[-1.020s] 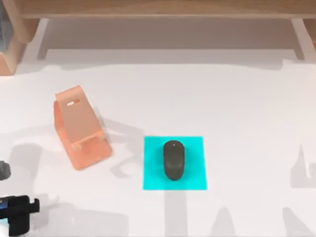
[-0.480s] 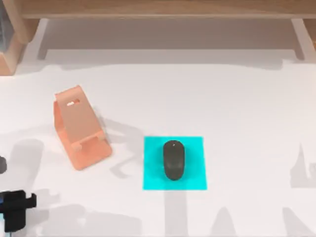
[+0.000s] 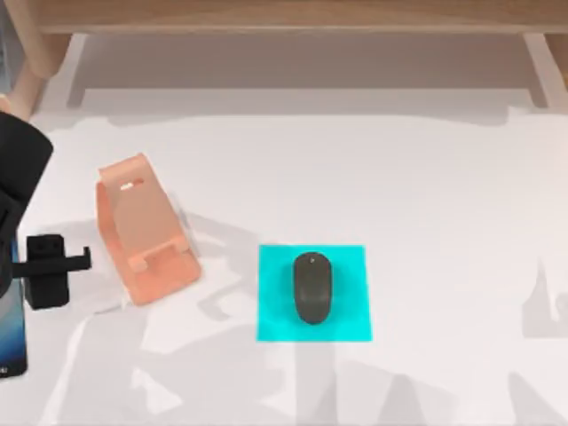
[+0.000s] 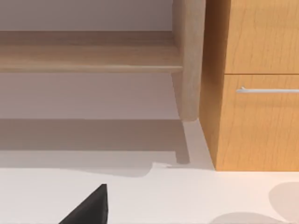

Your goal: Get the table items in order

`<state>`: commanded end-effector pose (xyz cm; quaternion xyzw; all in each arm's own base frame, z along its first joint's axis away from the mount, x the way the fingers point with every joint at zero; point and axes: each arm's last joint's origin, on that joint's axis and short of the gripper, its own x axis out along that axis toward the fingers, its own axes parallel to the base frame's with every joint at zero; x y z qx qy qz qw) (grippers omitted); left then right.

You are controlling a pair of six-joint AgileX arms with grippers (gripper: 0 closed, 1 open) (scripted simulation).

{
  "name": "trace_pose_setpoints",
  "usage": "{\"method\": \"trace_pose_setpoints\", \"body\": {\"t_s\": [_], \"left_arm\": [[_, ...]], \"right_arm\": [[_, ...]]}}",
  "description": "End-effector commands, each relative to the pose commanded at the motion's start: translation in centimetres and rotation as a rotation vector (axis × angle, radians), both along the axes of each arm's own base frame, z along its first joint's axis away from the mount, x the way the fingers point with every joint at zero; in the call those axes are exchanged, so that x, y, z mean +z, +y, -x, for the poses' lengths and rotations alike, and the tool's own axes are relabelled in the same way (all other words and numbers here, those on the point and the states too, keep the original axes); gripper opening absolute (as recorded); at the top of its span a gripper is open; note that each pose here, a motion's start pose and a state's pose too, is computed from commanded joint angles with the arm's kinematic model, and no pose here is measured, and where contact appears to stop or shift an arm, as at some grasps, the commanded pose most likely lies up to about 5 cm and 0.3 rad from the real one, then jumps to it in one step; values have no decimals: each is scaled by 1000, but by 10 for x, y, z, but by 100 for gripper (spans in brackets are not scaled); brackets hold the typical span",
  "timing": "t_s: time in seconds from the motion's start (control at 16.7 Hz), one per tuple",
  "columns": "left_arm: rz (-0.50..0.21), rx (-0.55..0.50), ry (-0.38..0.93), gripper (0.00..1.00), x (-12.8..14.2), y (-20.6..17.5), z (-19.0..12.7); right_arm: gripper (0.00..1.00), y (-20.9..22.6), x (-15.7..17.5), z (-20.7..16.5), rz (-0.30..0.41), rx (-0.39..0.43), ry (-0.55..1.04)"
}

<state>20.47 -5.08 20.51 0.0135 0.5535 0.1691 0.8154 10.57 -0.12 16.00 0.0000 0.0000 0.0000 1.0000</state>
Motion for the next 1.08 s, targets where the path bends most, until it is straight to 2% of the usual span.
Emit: {"method": "trace_pose_setpoints", "body": {"t_s": [0.24, 0.48, 0.78, 1.08], "left_arm": [[-93, 59, -259, 0, 33, -45, -11], [-111, 114, -491, 0, 50, -95, -11], [-92, 150, -664, 0, 41, -143, -2], [-91, 156, -713, 0, 20, -166, 5]], "right_arm": [[100, 0, 0, 0, 0, 0, 0], [100, 0, 0, 0, 0, 0, 0], [100, 0, 0, 0, 0, 0, 0], [100, 0, 0, 0, 0, 0, 0]]}}
